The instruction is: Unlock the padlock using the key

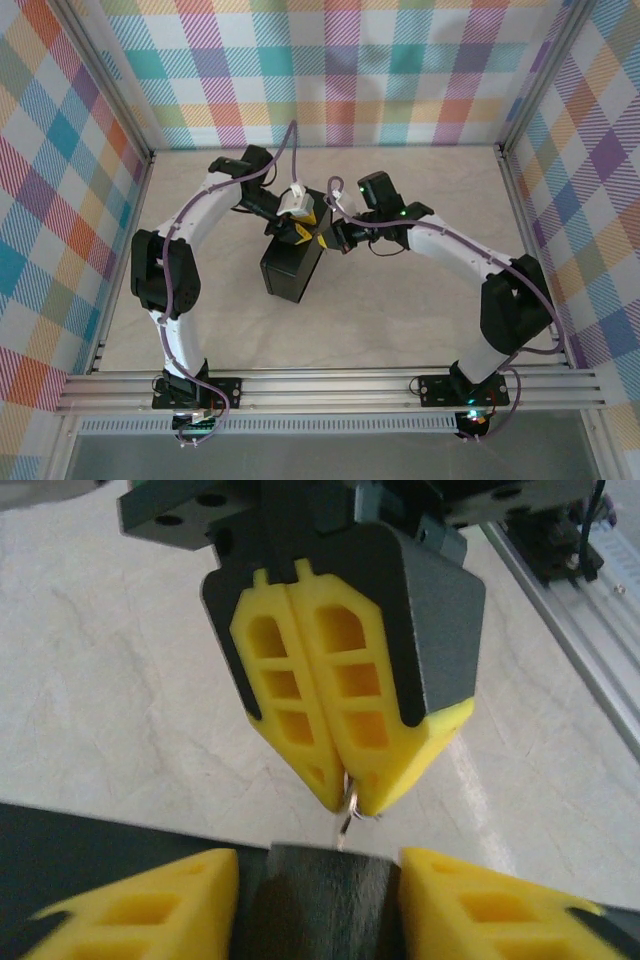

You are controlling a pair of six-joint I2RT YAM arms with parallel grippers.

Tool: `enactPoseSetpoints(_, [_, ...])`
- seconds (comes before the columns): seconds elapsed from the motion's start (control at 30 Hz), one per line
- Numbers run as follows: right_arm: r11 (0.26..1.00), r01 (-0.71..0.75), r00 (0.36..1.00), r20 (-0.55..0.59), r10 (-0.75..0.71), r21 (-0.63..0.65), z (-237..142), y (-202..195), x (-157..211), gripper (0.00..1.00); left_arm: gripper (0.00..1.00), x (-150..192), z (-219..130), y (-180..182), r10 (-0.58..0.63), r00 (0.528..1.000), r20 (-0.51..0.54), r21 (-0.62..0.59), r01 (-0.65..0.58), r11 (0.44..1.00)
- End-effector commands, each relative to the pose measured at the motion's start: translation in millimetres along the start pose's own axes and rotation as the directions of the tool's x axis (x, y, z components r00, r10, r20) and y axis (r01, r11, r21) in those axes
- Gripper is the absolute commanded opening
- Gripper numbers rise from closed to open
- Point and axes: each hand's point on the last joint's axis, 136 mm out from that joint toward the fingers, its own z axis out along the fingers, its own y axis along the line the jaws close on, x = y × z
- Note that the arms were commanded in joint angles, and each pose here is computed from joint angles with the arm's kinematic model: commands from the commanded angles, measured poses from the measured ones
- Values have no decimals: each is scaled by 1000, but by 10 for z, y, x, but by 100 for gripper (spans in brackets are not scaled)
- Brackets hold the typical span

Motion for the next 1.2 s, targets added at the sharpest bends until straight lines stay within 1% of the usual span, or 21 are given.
enactPoseSetpoints(0.0, [989,-107,994,2,108,-105,-45,147,-72,0,61,-132,-17,-25,39,999,23,-28,-39,999])
enactPoseSetpoints(0.03, [986,-132,991,10,134,-97,-66,88,-61,1,65,-138,-38,-13,46,999,25,-45,-45,998])
enactPoseSetpoints(0.1, [983,-158,987,23,161,-93,-110,14,-63,4,66,-157,-82,-7,56,998,26,-66,-54,996])
enactPoseSetpoints(0.2, [985,-147,988,33,151,-85,-169,-5,-92,12,66,-202,-186,17,51,998,31,-93,-47,995])
enactPoseSetpoints(0.27, [987,-145,988,36,148,-65,-214,-49,-94,19,67,-248,-277,40,48,998,40,-117,-43,992])
enactPoseSetpoints(0.33, [988,-145,988,40,147,-55,-261,-89,-93,23,67,-292,-371,65,44,998,54,-139,-36,990])
enactPoseSetpoints(0.43, [992,-120,991,53,122,-40,-327,-96,-131,29,68,-337,-501,118,14,997,79,-165,-1,986])
enactPoseSetpoints(0.47, [994,-105,992,61,107,-36,-348,-84,-161,30,70,-339,-539,150,-3,996,88,-177,19,984])
enactPoseSetpoints(0.53, [996,-81,993,81,84,-41,-392,-43,-251,32,80,-335,-608,267,-46,994,95,-222,66,973])
enactPoseSetpoints(0.63, [997,-38,991,126,47,-74,-443,69,-413,38,80,-313,-675,385,-100,990,96,-270,123,955])
enactPoseSetpoints(0.7, [998,-2,989,151,13,-69,-445,105,-494,40,79,-301,-698,409,-126,988,91,-288,147,946])
enactPoseSetpoints(0.8, [999,32,990,141,-26,-37,-382,82,-544,43,78,-241,-770,509,-186,979,88,-362,206,909])
enactPoseSetpoints(0.93, [997,74,990,126,-70,-34,-276,110,-564,46,77,-178,-893,550,-255,960,115,-430,280,858])
enactPoseSetpoints(1.03, [994,102,989,115,-97,-36,-198,170,-551,48,77,-101,-939,538,-299,946,125,-464,322,825])
enactPoseSetpoints(1.17, [993,114,989,90,-115,13,-90,123,-502,48,77,-2,-971,540,-346,929,132,-502,364,785])
